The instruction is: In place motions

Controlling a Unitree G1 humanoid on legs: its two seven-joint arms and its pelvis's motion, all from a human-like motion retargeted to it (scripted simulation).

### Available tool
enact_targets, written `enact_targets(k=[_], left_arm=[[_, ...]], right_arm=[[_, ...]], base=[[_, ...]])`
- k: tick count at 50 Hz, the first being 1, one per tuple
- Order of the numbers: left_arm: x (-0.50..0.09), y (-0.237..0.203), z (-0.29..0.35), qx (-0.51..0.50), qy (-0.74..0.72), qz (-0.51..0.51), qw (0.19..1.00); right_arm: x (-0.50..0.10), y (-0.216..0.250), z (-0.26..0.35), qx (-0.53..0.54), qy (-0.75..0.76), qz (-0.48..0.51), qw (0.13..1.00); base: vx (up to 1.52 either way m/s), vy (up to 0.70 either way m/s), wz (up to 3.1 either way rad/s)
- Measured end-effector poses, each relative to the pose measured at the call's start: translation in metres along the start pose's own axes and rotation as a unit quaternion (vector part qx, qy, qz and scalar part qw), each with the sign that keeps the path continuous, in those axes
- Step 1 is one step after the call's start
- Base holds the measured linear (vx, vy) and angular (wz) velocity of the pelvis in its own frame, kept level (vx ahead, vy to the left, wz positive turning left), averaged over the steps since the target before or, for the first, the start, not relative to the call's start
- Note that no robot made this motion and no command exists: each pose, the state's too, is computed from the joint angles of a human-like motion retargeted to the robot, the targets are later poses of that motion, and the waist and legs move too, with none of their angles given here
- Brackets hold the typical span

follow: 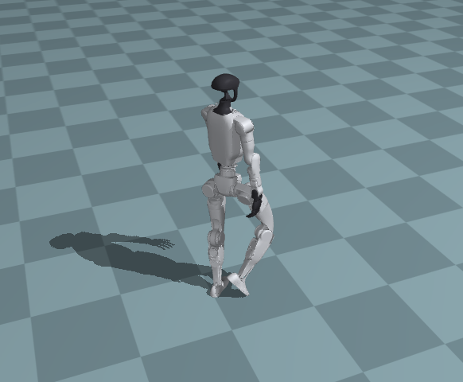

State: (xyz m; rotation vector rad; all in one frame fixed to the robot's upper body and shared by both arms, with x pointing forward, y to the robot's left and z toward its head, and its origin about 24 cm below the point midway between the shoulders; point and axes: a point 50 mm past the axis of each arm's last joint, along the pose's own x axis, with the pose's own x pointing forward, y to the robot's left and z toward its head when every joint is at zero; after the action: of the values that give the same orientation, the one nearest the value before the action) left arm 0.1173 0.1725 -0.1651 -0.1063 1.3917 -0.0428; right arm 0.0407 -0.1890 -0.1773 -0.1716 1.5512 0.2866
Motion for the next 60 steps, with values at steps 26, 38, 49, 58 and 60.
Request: enact_targets(k=[26, 38, 49, 58, 60], left_arm=[[0.005, -0.029, 0.0, -0.017, -0.058, -0.058, 0.997], [-0.024, -0.012, -0.186, -0.184, 0.219, 0.014, 0.958], [-0.015, 0.0, -0.16, -0.14, 0.172, 0.029, 0.975], [-0.008, -0.009, -0.142, -0.096, 0.137, -0.015, 0.986], [-0.008, -0.005, -0.139, -0.057, 0.146, -0.015, 0.987]], right_arm=[[-0.005, 0.027, -0.099, 0.19, 0.115, 0.03, 0.975], [-0.04, 0.021, 0.154, -0.089, -0.29, 0.058, 0.951], [-0.017, -0.001, 0.084, -0.03, -0.202, -0.003, 0.979], [0.0, 0.01, -0.051, 0.076, 0.064, -0.011, 0.995], [-0.003, 0.014, -0.07, 0.123, 0.107, -0.013, 0.987]], base=[[-0.04, -0.01, -0.12], [-0.34, 0.17, -0.42], [-0.07, 0.1, 0.64], [0.09, 0.05, -0.45], [-0.04, 0.04, 2.82]])
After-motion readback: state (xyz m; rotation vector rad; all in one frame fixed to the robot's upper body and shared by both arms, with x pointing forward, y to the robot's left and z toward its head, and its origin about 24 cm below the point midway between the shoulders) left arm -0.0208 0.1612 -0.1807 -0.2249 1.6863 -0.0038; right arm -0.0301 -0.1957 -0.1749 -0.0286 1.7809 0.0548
